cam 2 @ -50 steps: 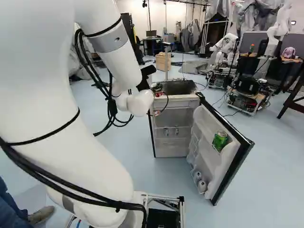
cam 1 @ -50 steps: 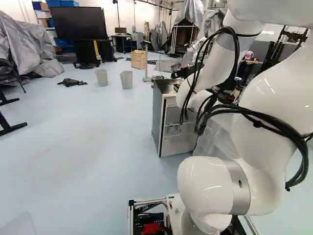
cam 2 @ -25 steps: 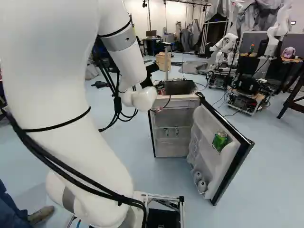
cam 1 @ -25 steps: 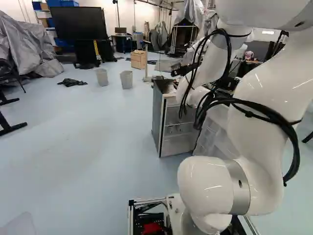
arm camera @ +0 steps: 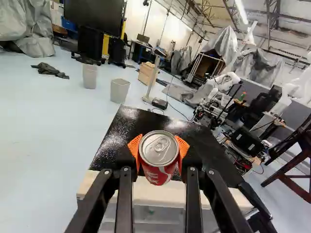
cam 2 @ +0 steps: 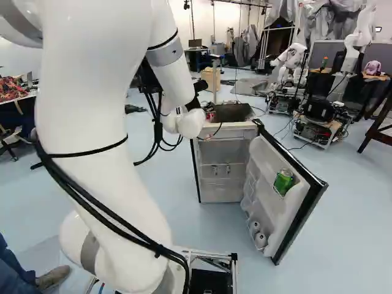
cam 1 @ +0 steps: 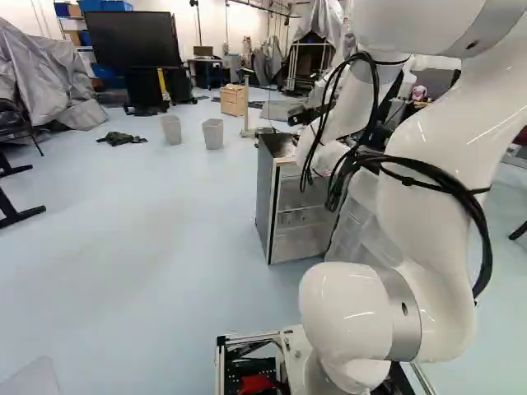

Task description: Grab a drink from the fridge

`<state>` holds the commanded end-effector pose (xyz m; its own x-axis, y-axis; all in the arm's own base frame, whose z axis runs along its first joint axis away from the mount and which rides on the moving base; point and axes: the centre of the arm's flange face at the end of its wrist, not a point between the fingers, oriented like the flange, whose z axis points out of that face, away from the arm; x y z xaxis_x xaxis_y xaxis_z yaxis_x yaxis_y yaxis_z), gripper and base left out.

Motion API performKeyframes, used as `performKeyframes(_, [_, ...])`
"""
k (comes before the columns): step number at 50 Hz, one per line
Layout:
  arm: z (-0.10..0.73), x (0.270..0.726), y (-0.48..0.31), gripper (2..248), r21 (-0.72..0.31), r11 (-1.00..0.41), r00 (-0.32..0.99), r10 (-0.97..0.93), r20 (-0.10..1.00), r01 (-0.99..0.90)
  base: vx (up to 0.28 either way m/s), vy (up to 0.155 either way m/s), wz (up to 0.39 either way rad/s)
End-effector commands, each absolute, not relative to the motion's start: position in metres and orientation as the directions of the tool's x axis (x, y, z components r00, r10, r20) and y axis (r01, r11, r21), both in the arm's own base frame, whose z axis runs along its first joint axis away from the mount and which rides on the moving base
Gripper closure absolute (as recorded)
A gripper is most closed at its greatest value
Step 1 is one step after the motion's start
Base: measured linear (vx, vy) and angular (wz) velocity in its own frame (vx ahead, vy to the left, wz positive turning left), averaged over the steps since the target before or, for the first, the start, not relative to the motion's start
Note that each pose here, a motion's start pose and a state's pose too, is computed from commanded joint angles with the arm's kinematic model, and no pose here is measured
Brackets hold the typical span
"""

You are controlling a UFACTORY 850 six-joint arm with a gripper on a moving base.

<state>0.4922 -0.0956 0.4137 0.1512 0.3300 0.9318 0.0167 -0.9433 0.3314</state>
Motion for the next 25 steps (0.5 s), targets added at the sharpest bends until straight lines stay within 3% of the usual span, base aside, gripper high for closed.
performKeyframes(25, [0.4131, 0.5011, -0.0973, 152, 0.294, -0.956, 0.149, 0.292, 0.945, 0.010, 0.000, 0.000, 0.000])
